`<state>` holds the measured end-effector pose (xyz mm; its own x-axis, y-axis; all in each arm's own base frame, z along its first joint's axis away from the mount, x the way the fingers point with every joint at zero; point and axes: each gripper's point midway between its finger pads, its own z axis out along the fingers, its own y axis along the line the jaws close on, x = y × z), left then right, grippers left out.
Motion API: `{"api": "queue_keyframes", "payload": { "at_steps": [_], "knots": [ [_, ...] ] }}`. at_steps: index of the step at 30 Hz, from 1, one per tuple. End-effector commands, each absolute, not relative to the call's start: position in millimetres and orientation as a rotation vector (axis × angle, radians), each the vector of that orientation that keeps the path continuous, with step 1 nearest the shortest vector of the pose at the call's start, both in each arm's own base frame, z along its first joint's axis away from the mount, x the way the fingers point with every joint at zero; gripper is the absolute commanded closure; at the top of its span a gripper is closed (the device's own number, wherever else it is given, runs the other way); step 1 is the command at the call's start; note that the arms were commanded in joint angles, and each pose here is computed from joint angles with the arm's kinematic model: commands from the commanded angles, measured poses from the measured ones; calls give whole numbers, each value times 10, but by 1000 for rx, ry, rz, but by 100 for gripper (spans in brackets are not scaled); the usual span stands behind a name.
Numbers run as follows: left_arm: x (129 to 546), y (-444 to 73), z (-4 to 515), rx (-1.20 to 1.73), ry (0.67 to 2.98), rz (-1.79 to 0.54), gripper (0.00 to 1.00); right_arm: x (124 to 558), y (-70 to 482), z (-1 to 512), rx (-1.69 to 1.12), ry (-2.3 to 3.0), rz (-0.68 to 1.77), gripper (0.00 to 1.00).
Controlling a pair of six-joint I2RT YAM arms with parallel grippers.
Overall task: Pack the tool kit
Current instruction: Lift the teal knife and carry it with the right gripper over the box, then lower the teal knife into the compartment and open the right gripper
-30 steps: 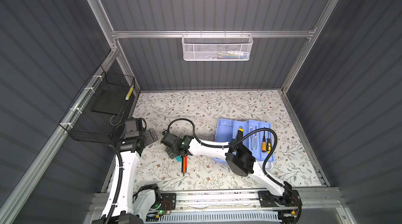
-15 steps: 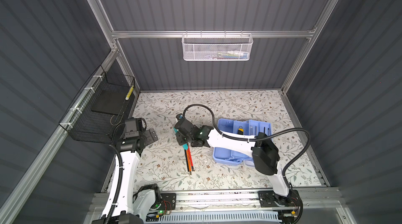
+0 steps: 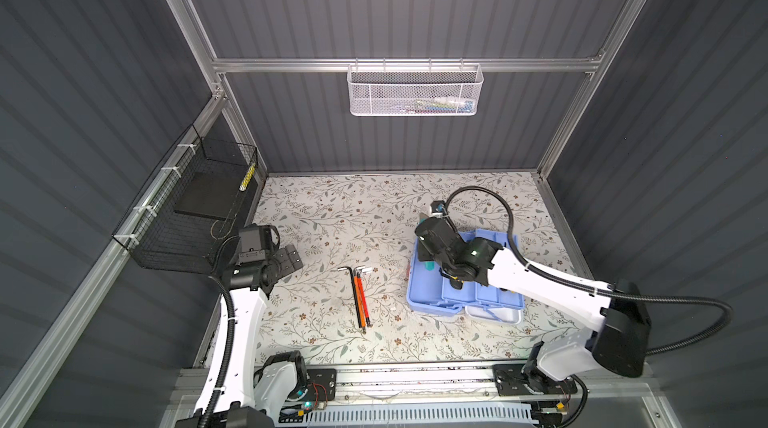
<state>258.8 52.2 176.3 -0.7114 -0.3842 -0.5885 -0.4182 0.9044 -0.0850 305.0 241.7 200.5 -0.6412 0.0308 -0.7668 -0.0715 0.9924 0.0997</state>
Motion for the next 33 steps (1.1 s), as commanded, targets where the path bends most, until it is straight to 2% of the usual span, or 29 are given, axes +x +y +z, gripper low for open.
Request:
{"api": "queue_keyframes", "payload": {
  "at_steps": [1,7,13,20,33],
  "knots": [
    [2619,529,1812,-588,2431,54,1,2934,1869,1890,105,2264,-37,79],
    [2632,510,1794,-581,2440,41,1,2867,1564,1713,99,2296,-225,79],
    [2644,496,1786,-573,2446,32,0,2913,1538,1558,1,2362,-457,80],
    [2643,500,1781,-574,2447,35,1,2944,1547,1484,-56,2388,-567,75],
    [2636,509,1813,-567,2439,44,1,2946,1550,1490,-58,2391,-571,50]
  ]
}}
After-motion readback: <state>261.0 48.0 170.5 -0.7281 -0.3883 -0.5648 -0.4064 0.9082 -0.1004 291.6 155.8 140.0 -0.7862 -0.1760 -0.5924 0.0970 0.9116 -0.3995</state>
